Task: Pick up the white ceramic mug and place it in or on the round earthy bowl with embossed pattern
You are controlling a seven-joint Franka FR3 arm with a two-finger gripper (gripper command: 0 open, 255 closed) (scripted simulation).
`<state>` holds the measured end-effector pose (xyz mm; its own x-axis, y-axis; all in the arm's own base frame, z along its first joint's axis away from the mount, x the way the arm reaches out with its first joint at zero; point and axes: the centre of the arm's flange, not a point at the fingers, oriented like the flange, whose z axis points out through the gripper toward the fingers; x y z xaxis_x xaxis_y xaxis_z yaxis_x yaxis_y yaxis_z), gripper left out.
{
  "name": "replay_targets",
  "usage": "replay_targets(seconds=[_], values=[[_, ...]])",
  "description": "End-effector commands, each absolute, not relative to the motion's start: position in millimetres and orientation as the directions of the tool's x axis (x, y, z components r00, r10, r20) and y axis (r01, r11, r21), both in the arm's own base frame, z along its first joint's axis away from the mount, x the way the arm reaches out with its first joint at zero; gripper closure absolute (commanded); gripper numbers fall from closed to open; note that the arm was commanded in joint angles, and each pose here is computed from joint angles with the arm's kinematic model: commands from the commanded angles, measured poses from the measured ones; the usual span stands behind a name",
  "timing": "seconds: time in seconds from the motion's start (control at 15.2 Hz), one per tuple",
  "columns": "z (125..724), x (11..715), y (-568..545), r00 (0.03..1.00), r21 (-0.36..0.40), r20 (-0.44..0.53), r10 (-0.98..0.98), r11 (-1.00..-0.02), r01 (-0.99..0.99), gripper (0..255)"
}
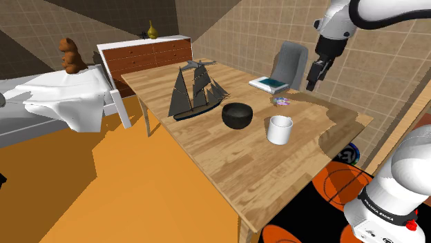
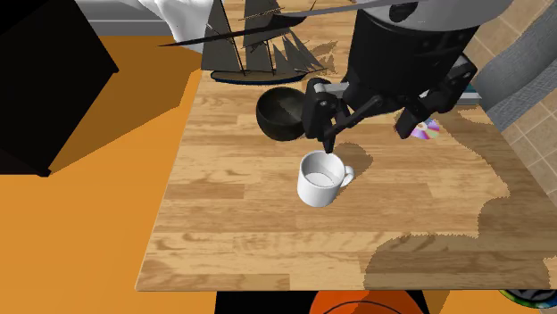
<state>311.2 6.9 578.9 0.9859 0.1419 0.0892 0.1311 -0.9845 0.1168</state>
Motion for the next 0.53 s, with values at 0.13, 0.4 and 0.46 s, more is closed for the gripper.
replay_targets(seconds=[0.13, 0.4, 0.46], values=[[556, 323, 10, 0.984, 0.102, 0.08, 0.157, -0.984, 0.149, 0], [509, 346, 17, 0.98, 0.073, 0.062, 0.187, -0.98, 0.183, 0], [497, 352, 19, 0.979, 0.065, 0.057, 0.195, -0.979, 0.191, 0]])
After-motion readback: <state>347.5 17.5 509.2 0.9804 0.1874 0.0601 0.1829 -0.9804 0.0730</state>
